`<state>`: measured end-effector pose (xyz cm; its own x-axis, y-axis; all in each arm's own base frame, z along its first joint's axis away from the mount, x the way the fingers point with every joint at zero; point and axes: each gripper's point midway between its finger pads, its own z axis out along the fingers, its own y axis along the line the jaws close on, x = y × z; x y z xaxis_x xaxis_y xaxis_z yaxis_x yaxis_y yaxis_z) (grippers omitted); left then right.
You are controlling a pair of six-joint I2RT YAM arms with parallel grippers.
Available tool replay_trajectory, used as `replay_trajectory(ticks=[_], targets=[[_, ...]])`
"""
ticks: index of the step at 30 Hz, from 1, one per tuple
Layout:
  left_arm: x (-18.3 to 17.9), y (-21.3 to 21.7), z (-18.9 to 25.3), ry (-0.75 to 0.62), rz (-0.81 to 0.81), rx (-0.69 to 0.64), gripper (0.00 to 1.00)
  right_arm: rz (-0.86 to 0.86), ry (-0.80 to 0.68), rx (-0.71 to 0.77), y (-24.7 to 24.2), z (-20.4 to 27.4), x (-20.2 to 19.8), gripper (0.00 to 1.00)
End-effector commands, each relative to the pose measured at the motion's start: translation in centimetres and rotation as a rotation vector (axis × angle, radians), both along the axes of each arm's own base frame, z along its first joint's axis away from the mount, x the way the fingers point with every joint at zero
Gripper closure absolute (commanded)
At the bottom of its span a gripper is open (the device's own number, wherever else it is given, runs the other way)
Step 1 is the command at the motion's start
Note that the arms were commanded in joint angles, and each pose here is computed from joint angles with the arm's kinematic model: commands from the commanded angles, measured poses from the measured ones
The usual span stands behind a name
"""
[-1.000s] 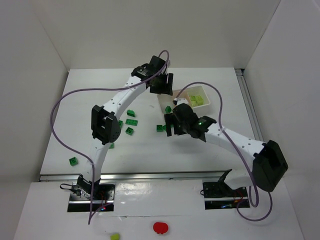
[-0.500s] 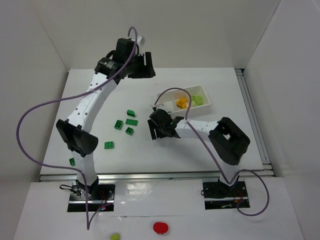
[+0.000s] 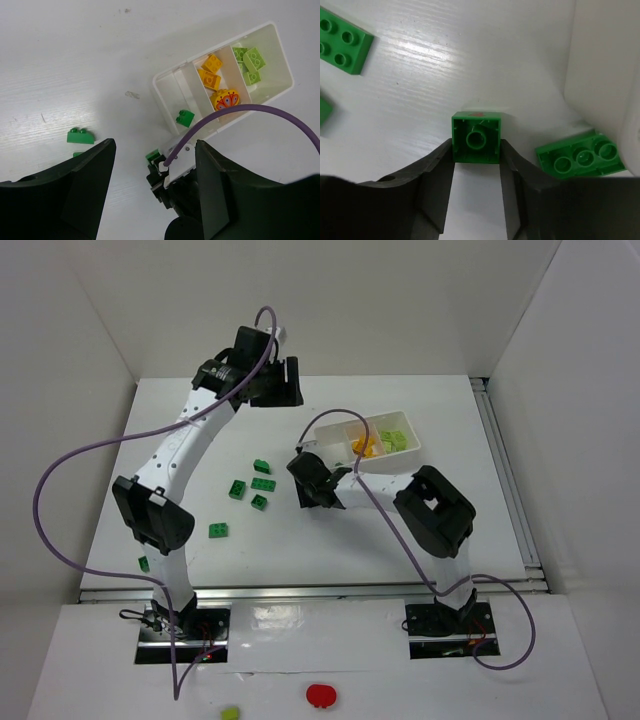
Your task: Sort the legos into containers by color
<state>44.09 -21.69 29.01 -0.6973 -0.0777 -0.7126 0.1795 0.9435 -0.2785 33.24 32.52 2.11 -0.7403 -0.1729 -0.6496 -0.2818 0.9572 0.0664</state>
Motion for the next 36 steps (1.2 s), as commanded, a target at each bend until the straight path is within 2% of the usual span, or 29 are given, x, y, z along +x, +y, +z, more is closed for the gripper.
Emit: replay_trajectory(ticks=[1,4,11,15,23,25,28,29,30,33,36], targets=[[0.1,0.3,0.1,-0.017,0.006,0.026,0.26,-0.035,-0.039,0.008,0.1,1.1,1.0,0.61],[0.2,0.8,-0.3,-0.012,0.009,0.036,0.26,-0.032,-0.068,0.032,0.3,3.6,0.9,0.76],[0.3,1.6,-0.3,-0.014,0.032,0.048,0.26,-0.078,-0.205,0.076,-1.4,11.8,1.4,0.76],[-0.1,1.7,-1.6,0.027,0.040,0.056,0.26,-0.133,-0.244,0.076,-3.6,14.2,3.3,0.76],[-2.3,4.3,-6.4,0.148,0.165,0.127,0.23,-0.268,-0.274,0.065,-7.9,15.5,8.4,0.72],[-3.0,5.1,-8.5,0.203,0.201,0.139,0.17,-0.274,-0.269,0.060,-8.1,15.1,9.6,0.71],[-3.6,6.5,-10.9,0.269,0.253,0.155,0.14,-0.276,-0.255,0.056,-8.1,14.1,11.1,0.70],[-3.8,6.5,-12.3,0.301,0.253,0.173,0.09,-0.268,-0.255,0.045,-8.0,13.6,11.3,0.65],[-3.8,6.8,-13.2,0.327,0.265,0.170,0.09,-0.261,-0.241,0.035,-8.0,12.8,11.9,0.59],[-3.7,7.2,-15.9,0.393,0.292,0.188,0.08,-0.251,-0.225,0.009,-7.7,12.6,12.4,0.25],[-2.8,7.7,-17.3,0.396,0.318,0.167,0.11,-0.259,-0.242,0.016,-7.9,14.0,12.3,0.20]])
